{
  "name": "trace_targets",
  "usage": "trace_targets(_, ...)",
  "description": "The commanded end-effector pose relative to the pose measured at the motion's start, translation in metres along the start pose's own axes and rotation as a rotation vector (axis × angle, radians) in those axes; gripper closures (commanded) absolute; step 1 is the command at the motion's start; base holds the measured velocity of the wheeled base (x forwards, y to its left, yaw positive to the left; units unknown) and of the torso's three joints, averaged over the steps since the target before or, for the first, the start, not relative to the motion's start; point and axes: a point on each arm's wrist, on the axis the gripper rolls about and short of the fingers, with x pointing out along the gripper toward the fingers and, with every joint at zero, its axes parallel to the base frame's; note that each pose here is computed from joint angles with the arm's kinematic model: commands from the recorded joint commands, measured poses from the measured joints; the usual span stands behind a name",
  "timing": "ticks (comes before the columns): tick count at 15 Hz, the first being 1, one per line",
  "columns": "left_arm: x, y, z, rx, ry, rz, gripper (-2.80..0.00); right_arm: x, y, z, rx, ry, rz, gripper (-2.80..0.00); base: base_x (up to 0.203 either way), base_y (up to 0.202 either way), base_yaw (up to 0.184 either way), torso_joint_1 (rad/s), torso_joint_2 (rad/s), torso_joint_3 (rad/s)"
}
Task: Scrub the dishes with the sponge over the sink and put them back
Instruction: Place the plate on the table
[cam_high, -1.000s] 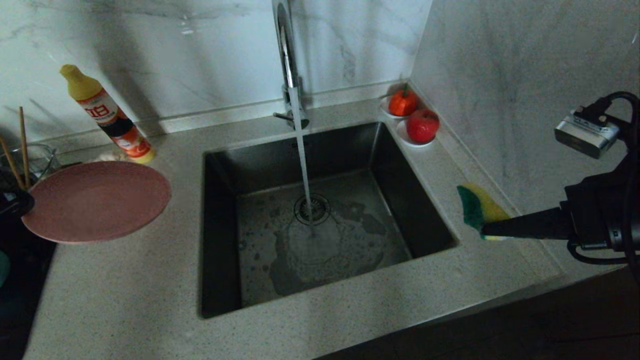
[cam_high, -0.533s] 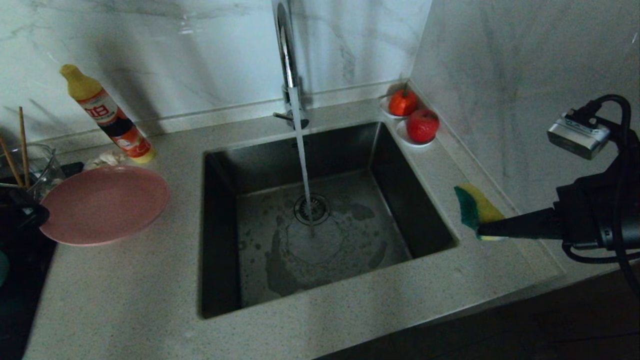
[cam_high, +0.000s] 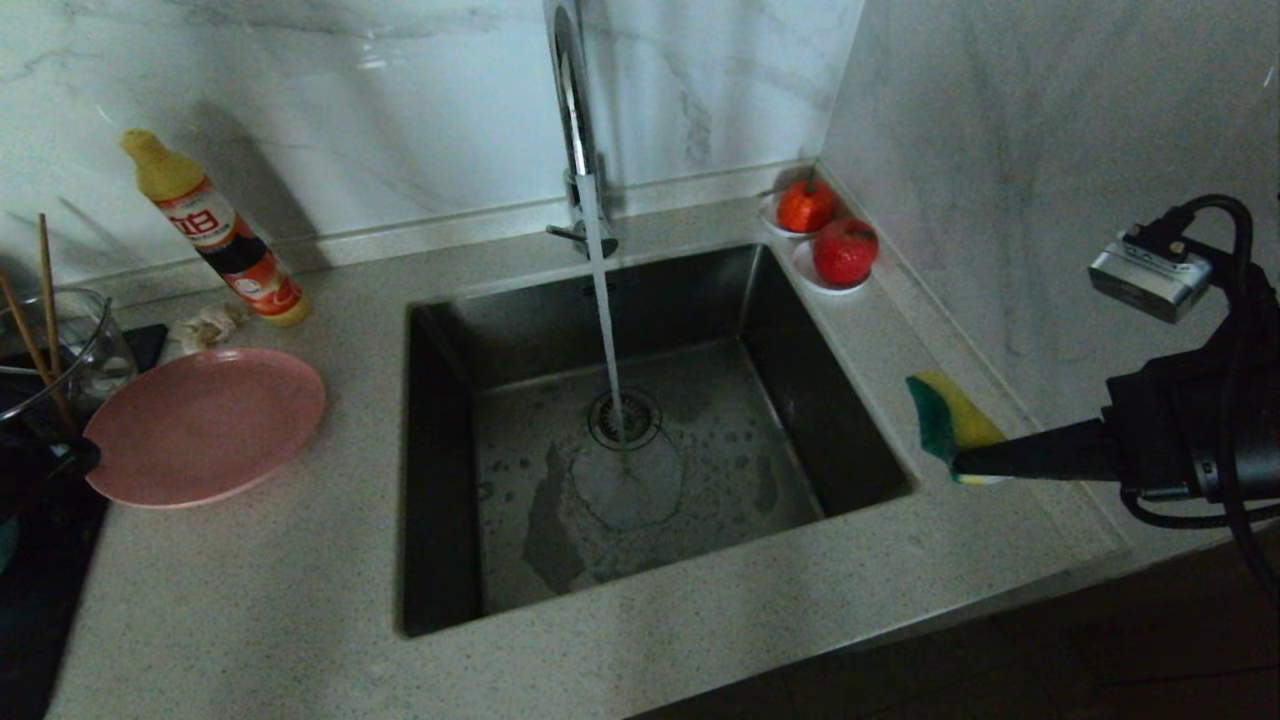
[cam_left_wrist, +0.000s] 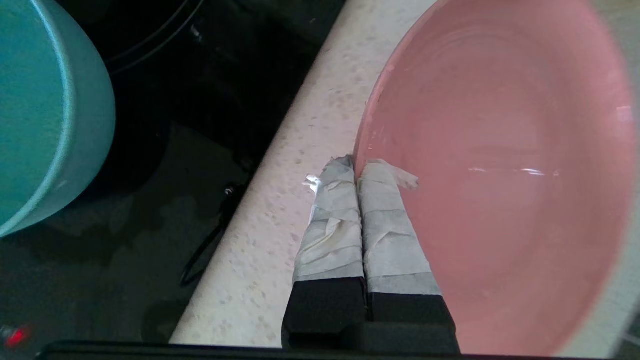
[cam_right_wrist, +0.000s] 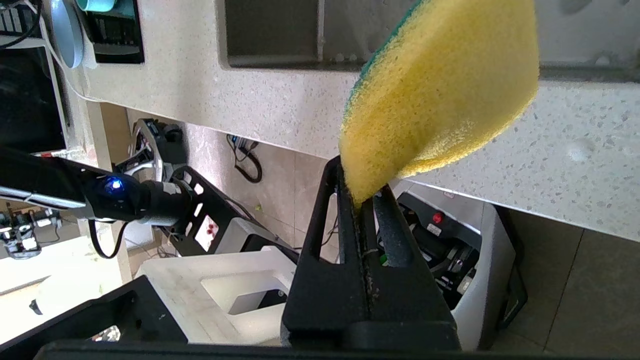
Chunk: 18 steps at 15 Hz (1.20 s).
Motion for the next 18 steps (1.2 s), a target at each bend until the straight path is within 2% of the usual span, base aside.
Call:
trace_targets(1, 0.017, 0.007, -0.005, -0.004, 0.020, 0.010, 0.00, 0.000, 0.000, -0.001, 0.004, 0.005, 0.002, 0.00, 0.000, 0.000, 0.000, 0.000, 0.00, 0.000)
trace_targets(5, 0.019, 0.009, -0.007, 0.005, 0.021, 0.022, 0.00, 0.001, -0.001, -0.001, 0.004, 0.008, 0.003, 0.00, 0.000, 0.000, 0.000, 0.000, 0.00, 0.000)
trace_targets(6, 0.017, 0.009, -0.006, 0.017, 0.014, 0.028, -2.80, 0.001, -0.001, 0.000, 0.003, 0.007, 0.003, 0.00, 0.000, 0.000, 0.000, 0.000, 0.00, 0.000)
trace_targets(10, 0.003, 0.000, 0.004, 0.032, -0.039, 0.005, -2.80, 0.002, -0.001, -0.001, 0.006, 0.011, 0.002, 0.00, 0.000, 0.000, 0.000, 0.000, 0.00, 0.000)
trace_targets(13, -0.026, -0.014, 0.020, 0.048, -0.122, -0.032, -2.80, 0.000, 0.000, -0.001, 0.003, 0.004, 0.005, 0.00, 0.000, 0.000, 0.000, 0.000, 0.00, 0.000)
trace_targets(15, -0.055, -0.030, 0.033, 0.065, -0.174, -0.067, -2.80, 0.001, 0.000, -0.001, 0.005, 0.007, 0.003, 0.00, 0.000, 0.000, 0.000, 0.000, 0.00, 0.000)
trace_targets(17, -0.082, -0.059, 0.044, 0.092, -0.181, -0.138, -2.80, 0.002, -0.001, -0.001, 0.007, 0.010, 0.001, 0.00, 0.000, 0.000, 0.000, 0.000, 0.00, 0.000)
trace_targets(18, -0.091, -0.074, 0.046, 0.109, -0.164, -0.179, 0.00, 0.001, -0.001, -0.001, 0.006, 0.009, 0.000, 0.00, 0.000, 0.000, 0.000, 0.000, 0.00, 0.000)
